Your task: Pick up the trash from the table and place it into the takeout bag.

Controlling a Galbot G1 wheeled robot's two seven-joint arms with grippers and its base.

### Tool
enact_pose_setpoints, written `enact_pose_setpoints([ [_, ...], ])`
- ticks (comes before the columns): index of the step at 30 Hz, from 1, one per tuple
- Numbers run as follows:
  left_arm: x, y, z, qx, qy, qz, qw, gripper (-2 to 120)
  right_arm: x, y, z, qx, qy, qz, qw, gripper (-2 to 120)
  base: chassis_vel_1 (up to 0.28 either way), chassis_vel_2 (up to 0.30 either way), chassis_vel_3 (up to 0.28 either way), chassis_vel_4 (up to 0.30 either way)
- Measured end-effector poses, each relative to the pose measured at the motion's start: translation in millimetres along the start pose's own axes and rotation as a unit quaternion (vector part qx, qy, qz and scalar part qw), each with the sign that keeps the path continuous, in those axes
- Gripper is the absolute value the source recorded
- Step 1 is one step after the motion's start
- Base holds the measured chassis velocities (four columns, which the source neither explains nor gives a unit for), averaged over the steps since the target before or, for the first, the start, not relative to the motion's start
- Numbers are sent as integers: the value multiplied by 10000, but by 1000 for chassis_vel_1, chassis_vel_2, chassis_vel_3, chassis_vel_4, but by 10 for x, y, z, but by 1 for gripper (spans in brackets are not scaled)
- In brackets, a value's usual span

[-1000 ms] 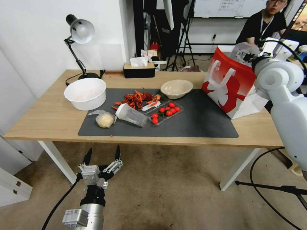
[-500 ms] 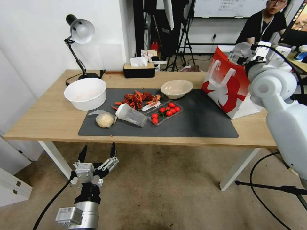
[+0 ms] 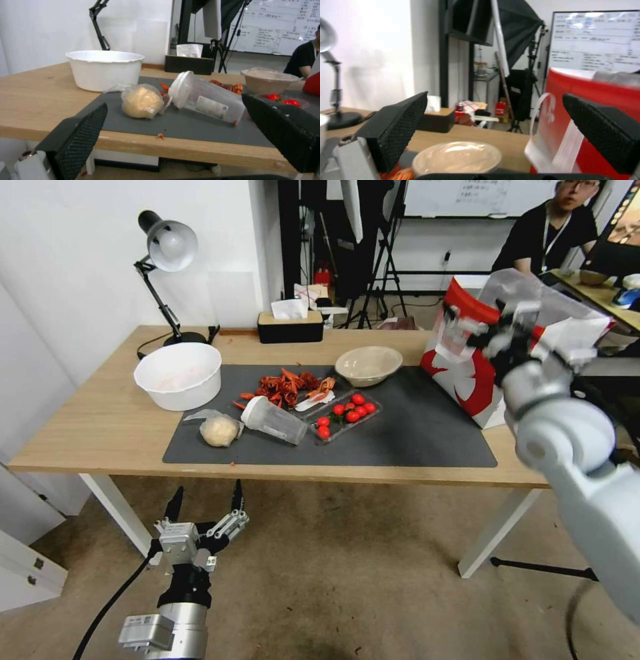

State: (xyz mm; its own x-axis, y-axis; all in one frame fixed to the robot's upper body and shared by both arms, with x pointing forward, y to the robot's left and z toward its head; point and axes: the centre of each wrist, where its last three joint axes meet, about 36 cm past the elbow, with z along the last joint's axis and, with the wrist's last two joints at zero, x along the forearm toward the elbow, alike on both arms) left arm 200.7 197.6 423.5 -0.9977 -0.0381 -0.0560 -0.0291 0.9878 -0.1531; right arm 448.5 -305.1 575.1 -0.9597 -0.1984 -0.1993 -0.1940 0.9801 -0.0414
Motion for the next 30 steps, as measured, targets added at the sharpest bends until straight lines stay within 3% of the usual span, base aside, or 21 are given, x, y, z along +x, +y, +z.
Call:
enact_pose_setpoints([
  [6,9,8,20,-11,-30,6,10000,100,551,-60,638,-227,-182,-438,9986,100,0,0,0,0],
  [12,1,18,51,-21,-17,-8,10000,100,1080,40,1088,-401,70,-362,9985,100,0,0,0,0],
  [20,11,18,83,-21,-24,0,10000,100,1571,243,1427,-623,197,-267,9975,100,0,0,0,0],
  [30,20,74,82,-80,-63,-37,9999,100,1962,531,1622,-826,228,-221,9961,100,0,0,0,0],
])
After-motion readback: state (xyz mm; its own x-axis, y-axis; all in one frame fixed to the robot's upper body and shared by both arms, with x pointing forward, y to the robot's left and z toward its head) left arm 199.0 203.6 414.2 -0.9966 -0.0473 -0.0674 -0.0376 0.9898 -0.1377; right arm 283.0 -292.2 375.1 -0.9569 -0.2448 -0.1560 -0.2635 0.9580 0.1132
